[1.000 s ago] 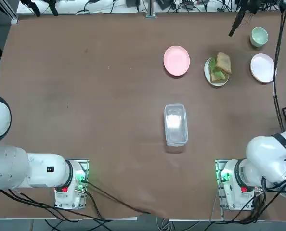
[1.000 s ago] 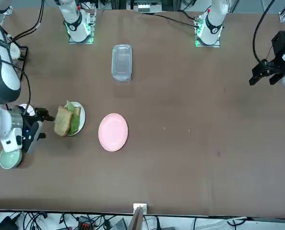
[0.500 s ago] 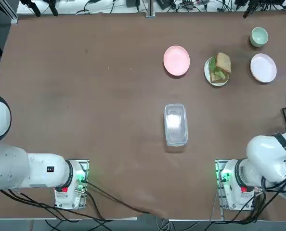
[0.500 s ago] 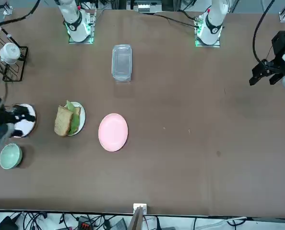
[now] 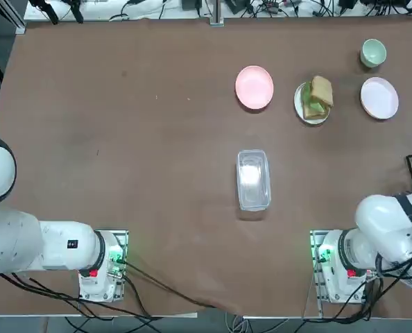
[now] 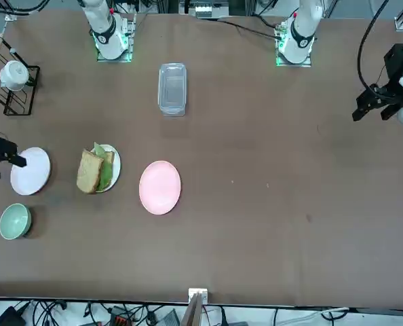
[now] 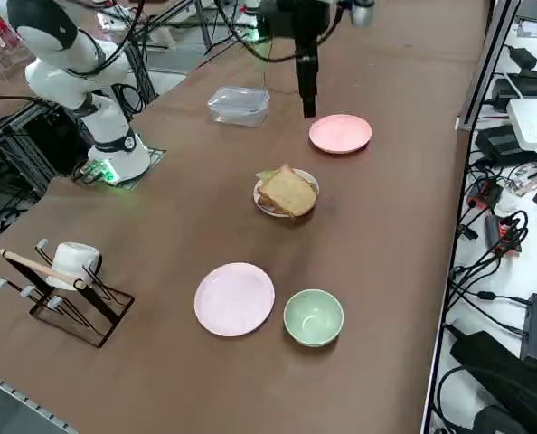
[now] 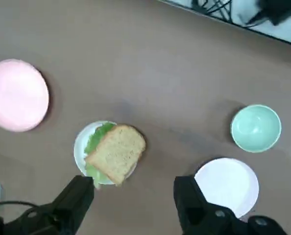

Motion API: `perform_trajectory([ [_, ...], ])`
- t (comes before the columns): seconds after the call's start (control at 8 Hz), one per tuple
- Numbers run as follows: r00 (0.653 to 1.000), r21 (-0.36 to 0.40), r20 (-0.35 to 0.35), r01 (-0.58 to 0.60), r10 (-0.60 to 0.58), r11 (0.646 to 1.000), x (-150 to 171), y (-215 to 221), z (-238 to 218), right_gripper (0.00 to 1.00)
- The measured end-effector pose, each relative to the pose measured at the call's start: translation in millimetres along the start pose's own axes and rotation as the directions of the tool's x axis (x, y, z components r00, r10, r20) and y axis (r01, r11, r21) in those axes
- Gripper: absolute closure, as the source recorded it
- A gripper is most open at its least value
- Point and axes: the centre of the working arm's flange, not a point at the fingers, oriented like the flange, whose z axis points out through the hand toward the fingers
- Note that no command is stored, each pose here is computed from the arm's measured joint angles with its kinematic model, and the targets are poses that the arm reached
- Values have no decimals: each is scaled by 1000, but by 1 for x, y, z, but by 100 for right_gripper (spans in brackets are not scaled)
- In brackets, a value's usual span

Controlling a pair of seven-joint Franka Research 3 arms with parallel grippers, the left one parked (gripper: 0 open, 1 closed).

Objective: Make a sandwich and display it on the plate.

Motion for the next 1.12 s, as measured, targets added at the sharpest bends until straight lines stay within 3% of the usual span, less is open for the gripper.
perform_trajectory([
  [0.5, 991, -52, 10, -135, 136, 989, -2, -24, -19, 0],
  [0.75, 970, -1, 8, -241, 241, 970, -19, -18, -38, 0],
  [1.12, 953, -59, 26, -301, 303, 952, -48, -33, -50, 0],
])
